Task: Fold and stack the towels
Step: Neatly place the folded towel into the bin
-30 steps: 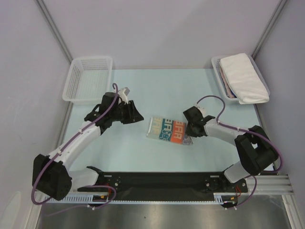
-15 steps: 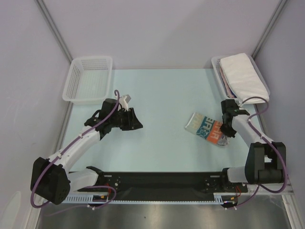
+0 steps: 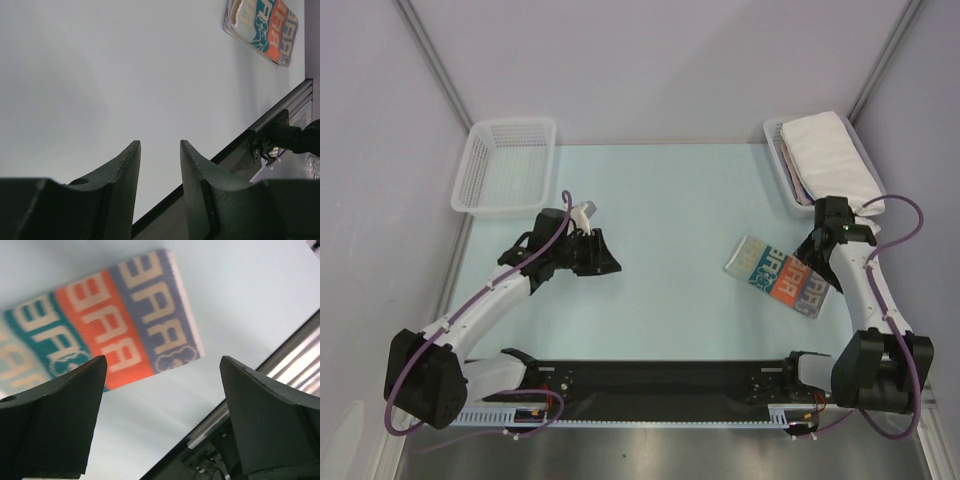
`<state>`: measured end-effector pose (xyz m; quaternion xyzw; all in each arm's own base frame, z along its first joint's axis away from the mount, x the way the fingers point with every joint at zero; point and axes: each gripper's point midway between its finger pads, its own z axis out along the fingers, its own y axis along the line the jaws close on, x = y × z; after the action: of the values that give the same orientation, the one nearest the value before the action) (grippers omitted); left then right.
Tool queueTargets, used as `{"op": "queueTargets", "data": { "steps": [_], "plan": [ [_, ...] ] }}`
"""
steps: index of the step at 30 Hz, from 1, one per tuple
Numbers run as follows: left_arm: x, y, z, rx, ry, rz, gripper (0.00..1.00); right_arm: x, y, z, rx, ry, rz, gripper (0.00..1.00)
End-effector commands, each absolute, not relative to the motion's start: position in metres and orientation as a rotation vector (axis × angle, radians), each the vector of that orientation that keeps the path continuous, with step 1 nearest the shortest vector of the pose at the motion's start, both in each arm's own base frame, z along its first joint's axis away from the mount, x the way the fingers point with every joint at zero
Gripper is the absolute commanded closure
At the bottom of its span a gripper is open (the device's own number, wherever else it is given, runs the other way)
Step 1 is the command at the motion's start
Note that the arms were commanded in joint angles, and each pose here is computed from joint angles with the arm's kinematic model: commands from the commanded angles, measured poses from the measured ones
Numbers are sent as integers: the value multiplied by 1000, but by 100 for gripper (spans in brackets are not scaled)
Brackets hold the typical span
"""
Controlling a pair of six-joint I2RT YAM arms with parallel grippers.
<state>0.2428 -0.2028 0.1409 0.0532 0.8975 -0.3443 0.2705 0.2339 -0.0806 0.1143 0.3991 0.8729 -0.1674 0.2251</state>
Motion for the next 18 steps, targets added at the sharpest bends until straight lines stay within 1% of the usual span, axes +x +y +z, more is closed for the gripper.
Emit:
{"op": "queueTargets", "data": {
  "steps": [1,3,4,5,6,7,8,9,12,13,15,18],
  "plan": [
    [245,-206,154,177,2353,-966,57,251,-62,145,1070,2329,-320,0],
    [246,-205,155,172,2349,-965,57,272,-33,144,985,2341,-247,1],
    [246,-205,155,173,2349,-970,57,283,-22,145,965,2340,-230,5],
    [247,-205,155,170,2348,-973,57,294,-11,144,975,2331,-208,13],
    [248,-203,155,163,2348,-970,57,302,-1,127,959,2389,-236,20],
    [247,-202,153,158,2354,-966,57,311,19,124,908,2412,-217,25],
    [248,-202,153,157,2352,-968,56,326,30,129,916,2389,-180,38],
    [248,-200,152,149,2353,-967,57,335,40,116,901,2425,-192,43],
    [250,-199,154,142,2346,-971,56,358,62,113,883,2426,-164,44],
    [250,-199,153,138,2348,-971,57,361,70,100,856,2459,-205,44],
    [251,-198,153,132,2347,-975,57,371,82,102,833,2457,-194,44],
    [250,-199,151,128,2354,-992,56,377,90,90,821,2481,-230,45]
  ]
}}
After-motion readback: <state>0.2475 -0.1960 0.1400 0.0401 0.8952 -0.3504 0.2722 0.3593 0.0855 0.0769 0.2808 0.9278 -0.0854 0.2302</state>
